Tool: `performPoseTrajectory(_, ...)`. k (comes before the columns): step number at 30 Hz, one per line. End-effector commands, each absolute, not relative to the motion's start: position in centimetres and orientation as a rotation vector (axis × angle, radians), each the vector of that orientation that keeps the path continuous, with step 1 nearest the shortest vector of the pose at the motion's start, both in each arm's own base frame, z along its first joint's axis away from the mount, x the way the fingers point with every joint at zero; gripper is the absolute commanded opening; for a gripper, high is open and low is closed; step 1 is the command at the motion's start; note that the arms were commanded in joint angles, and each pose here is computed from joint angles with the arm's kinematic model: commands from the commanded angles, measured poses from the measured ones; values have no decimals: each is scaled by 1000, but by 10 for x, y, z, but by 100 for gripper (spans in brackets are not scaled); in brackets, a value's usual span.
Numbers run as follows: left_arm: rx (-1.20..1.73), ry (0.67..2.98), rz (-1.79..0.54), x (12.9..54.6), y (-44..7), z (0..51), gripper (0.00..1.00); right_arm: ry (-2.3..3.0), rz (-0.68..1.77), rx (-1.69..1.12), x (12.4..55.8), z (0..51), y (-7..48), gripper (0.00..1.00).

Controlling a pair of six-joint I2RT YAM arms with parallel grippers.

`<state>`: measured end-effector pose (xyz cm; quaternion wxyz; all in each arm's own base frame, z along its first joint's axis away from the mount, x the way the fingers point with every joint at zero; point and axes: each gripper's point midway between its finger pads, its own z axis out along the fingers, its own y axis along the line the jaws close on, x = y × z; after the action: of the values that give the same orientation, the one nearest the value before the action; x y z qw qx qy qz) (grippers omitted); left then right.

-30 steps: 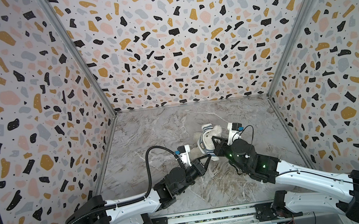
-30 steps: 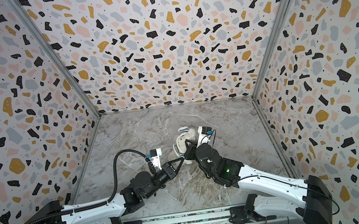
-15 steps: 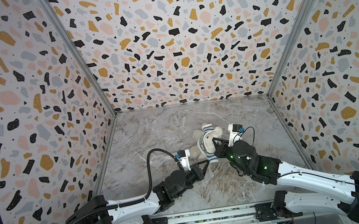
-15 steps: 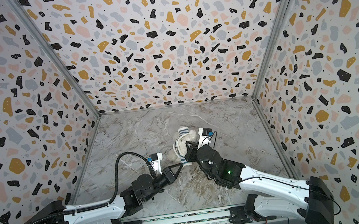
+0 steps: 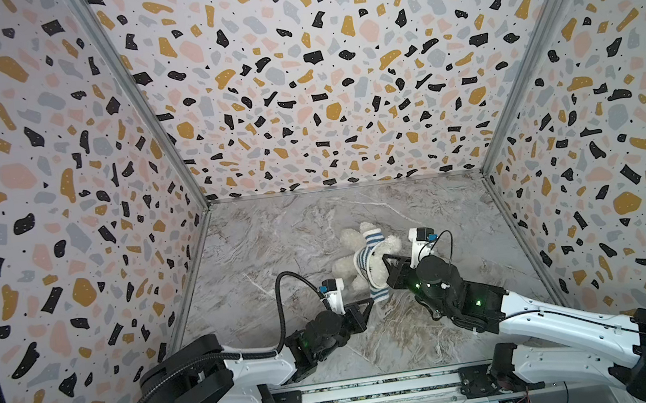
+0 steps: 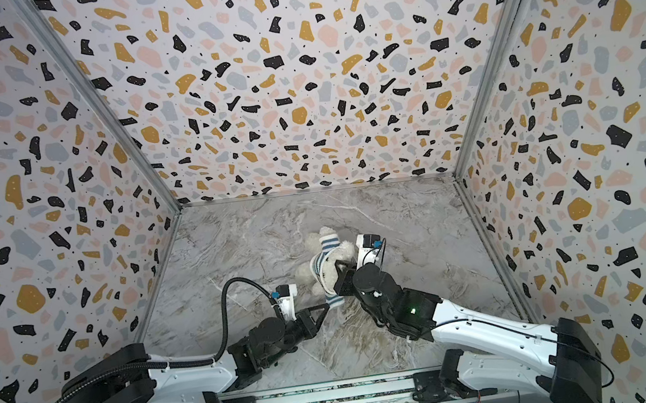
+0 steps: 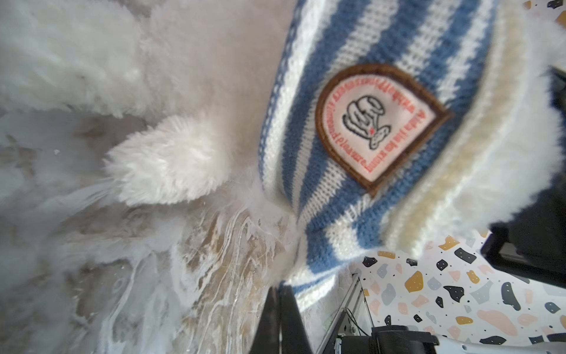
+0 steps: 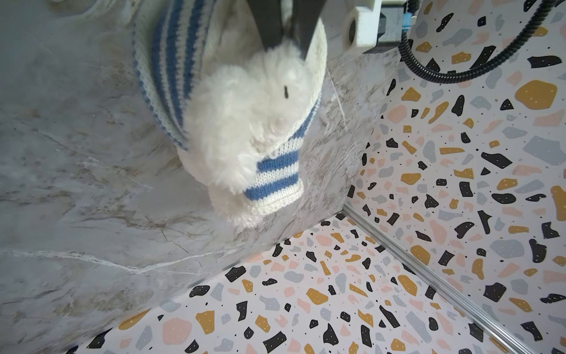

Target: Dress the teddy bear

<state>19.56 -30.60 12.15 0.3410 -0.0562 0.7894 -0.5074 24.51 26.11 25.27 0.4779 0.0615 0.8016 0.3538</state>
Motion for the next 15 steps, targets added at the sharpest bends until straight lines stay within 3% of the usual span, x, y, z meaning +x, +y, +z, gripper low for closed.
performPoseTrajectory(1, -156, 2175, -1145, 195, -281, 75, 0, 1786, 1003, 230, 246, 310, 253, 0)
performPoseTrajectory(15, -176, 2204, -919, 216, -232, 58, 0, 1800, 1178, 182, 233, 321, 248, 0)
